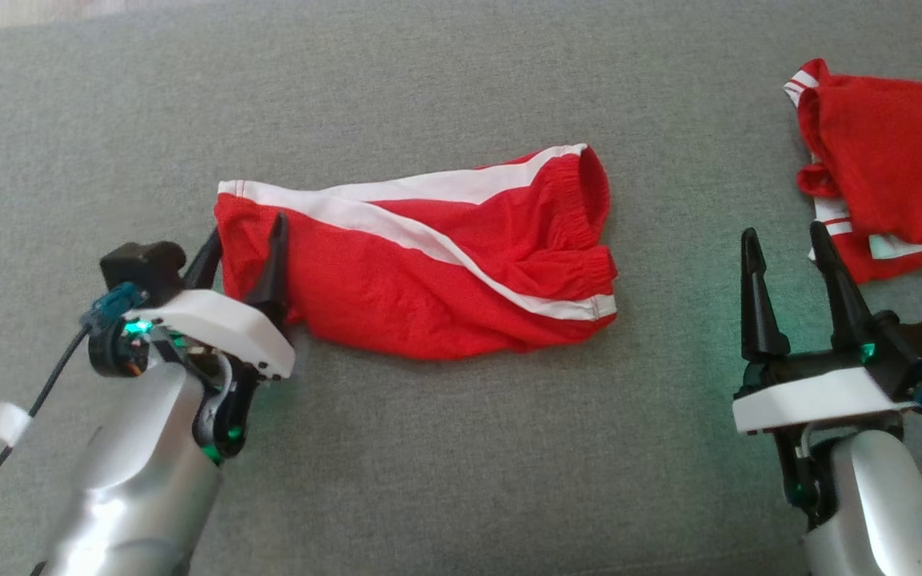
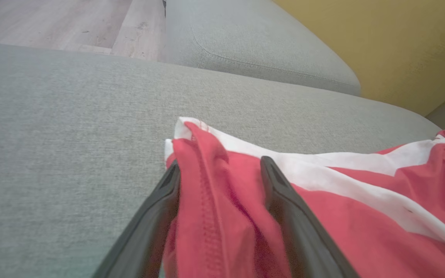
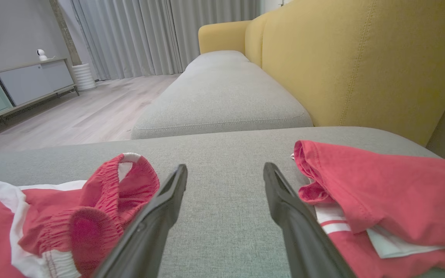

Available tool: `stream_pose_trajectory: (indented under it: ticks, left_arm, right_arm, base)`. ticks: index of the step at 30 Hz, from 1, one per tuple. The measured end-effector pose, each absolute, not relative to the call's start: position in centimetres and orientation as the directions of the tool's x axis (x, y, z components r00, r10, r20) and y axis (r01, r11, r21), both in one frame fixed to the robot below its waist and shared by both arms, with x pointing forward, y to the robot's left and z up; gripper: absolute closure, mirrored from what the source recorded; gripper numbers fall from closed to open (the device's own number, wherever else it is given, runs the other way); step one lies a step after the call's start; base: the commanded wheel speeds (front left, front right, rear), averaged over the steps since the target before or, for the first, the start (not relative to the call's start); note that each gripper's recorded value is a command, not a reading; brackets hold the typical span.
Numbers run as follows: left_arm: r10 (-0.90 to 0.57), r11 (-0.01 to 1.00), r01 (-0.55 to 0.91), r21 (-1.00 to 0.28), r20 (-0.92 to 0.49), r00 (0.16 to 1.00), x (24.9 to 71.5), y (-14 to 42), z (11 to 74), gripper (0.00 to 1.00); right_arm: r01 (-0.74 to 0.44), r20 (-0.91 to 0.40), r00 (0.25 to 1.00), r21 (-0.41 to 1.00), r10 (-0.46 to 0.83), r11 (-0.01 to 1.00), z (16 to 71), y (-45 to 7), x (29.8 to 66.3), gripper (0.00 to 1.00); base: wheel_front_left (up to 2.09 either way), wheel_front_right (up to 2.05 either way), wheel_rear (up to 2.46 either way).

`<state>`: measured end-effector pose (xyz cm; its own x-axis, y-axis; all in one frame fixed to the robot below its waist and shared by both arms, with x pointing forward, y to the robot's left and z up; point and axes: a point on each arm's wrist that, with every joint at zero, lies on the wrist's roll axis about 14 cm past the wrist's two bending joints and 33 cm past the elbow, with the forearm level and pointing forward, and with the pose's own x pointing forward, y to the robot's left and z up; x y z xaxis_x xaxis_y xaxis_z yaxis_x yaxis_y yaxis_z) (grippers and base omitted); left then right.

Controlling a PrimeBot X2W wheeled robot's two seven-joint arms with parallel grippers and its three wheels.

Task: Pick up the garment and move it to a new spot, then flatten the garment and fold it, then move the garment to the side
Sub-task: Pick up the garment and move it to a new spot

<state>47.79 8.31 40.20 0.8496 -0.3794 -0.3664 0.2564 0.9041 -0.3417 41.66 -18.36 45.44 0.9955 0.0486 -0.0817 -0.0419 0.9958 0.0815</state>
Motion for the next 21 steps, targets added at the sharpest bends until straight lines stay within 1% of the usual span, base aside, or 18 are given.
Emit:
stream_pose_trajectory:
  ticks: [5, 9, 15, 18, 21]
  left_arm:
    - [-0.328, 0.917, 0.213, -0.336, -0.335, 0.883, 48.3, 10.0, 40.5, 0.00]
    - [-0.312, 0.919, 0.212, -0.333, -0.285, 0.906, 48.4, 10.7, 41.9, 0.00]
    - [-0.305, 0.917, 0.244, -0.316, -0.162, 0.938, 48.0, 11.2, 45.7, 0.00]
    - [-0.284, 0.922, 0.241, -0.303, -0.106, 0.953, 46.7, 11.6, 47.2, 0.00]
    - [-0.247, 0.933, 0.209, -0.294, -0.098, 0.964, 44.3, 12.5, 47.2, 0.00]
  right_arm:
    - [-0.043, -0.093, 0.994, 0.085, 0.051, 0.995, 45.0, -18.2, 41.7, 0.00]
    - [-0.055, -0.082, 0.995, 0.088, 0.062, 0.995, 45.3, -17.8, 41.9, 0.00]
    - [-0.085, -0.037, 0.995, 0.064, 0.087, 0.994, 47.0, -17.0, 42.0, 0.00]
    - [-0.097, -0.015, 0.995, 0.051, 0.098, 0.994, 48.0, -16.7, 41.9, 0.00]
    - [-0.104, 0.004, 0.995, 0.049, 0.104, 0.993, 48.9, -16.4, 41.6, 0.00]
  base:
    - [0.00, 0.00, 0.00]
    - [0.00, 0.00, 0.00]
    - [0.00, 0.00, 0.00]
    - [0.00, 0.00, 0.00]
    - [0.00, 0.00, 0.00]
